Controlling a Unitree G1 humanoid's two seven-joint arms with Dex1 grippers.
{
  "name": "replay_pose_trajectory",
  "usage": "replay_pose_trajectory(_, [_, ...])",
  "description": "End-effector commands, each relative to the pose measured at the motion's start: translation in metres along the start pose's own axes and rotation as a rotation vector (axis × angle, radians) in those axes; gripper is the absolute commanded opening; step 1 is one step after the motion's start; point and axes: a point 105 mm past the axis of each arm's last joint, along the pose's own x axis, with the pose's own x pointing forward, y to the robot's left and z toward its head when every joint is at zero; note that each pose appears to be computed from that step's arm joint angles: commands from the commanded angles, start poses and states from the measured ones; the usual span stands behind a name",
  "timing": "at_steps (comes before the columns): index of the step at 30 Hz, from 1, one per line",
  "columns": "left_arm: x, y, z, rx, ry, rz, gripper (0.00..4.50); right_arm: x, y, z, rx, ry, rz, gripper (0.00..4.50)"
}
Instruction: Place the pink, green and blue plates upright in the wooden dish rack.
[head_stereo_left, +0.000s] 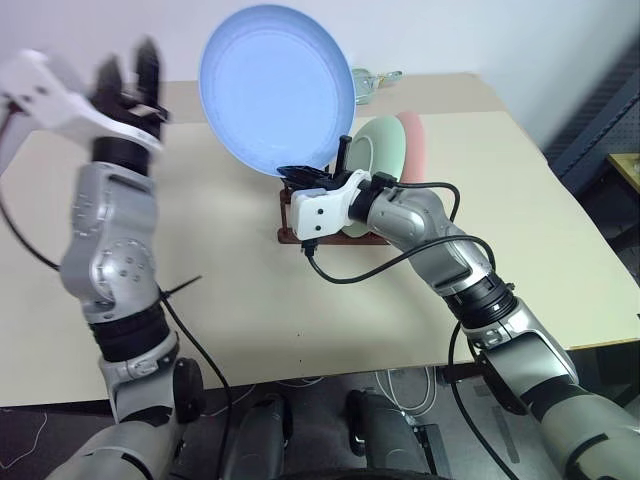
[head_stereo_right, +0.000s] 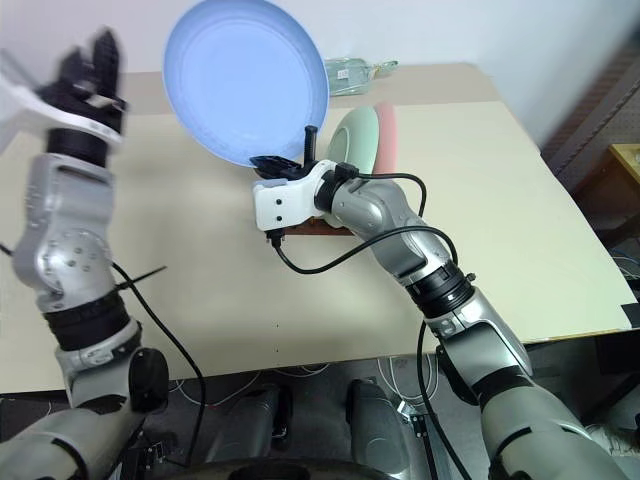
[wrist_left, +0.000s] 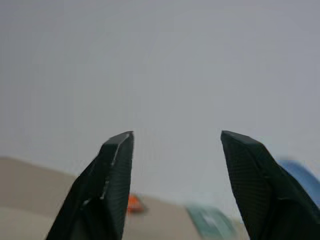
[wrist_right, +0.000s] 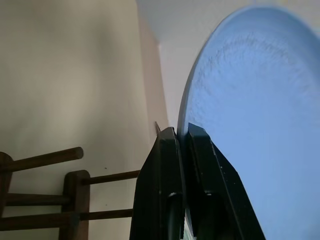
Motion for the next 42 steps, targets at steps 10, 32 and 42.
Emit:
replay_pose_trajectory(10, [-0.064, 0.068, -0.083, 0.453, 0.271, 0.035, 2.93, -0.051, -0.077, 0.084, 1.176, -0.639, -0.221, 0.00])
replay_pose_trajectory(32, [-0.143, 0.027, -0.154, 0.450, 0.514, -0.364, 2.93, -0.025, -0.044, 0.043, 1.895, -0.436, -0.246, 0.00])
replay_pose_trajectory(42, [-0.152, 0.015, -0.159, 0.425, 0.541, -0.445, 2.99, -0.013, -0.051, 0.027, 1.860, -0.358, -0.289, 1.92])
